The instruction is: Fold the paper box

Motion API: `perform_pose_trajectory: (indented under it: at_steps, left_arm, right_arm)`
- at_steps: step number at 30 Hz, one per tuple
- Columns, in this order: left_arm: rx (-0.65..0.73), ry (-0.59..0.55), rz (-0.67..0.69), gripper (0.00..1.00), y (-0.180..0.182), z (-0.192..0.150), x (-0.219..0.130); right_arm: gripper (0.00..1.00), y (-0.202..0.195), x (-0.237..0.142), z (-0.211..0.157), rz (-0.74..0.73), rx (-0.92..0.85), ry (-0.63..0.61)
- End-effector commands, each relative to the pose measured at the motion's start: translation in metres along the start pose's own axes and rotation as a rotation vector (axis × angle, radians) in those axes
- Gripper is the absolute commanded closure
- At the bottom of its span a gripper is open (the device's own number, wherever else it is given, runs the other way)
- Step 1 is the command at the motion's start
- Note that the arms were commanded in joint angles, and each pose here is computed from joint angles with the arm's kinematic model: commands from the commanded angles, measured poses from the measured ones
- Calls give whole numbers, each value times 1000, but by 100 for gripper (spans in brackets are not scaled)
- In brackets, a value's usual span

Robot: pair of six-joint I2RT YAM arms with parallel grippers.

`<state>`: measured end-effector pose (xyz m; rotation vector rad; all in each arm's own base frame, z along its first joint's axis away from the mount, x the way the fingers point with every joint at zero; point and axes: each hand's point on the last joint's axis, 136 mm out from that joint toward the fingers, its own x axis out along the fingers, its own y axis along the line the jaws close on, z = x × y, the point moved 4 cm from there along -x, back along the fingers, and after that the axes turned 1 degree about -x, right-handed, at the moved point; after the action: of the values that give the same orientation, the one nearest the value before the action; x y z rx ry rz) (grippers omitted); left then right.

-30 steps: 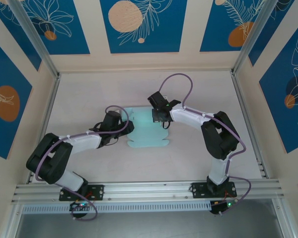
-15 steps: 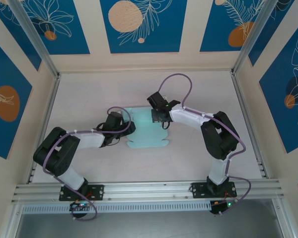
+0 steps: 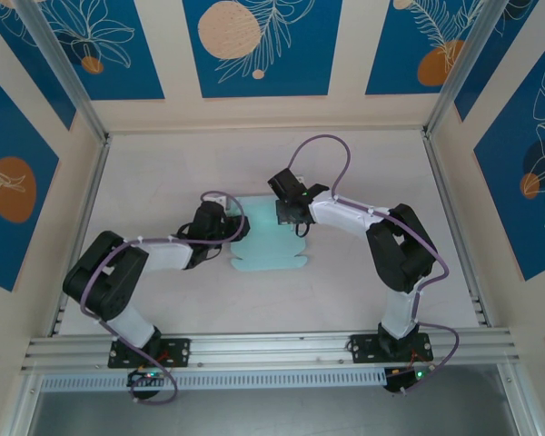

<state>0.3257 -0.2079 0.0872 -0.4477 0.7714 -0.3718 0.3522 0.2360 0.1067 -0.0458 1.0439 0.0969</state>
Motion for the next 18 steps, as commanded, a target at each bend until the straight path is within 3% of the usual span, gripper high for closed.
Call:
perform_pose_trajectory:
  at_steps: [1, 9, 18]
  left_arm:
    - [49, -19, -84, 63, -20, 8, 3]
    - [51, 7, -221, 64, -36, 0, -5]
    - [124, 25, -286, 61, -51, 1, -64]
  right_arm:
    - [100, -1, 15, -23, -28, -22, 79]
    - [100, -2, 21, -26, -47, -11, 99]
    - [100, -1, 21, -23, -45, 0, 106]
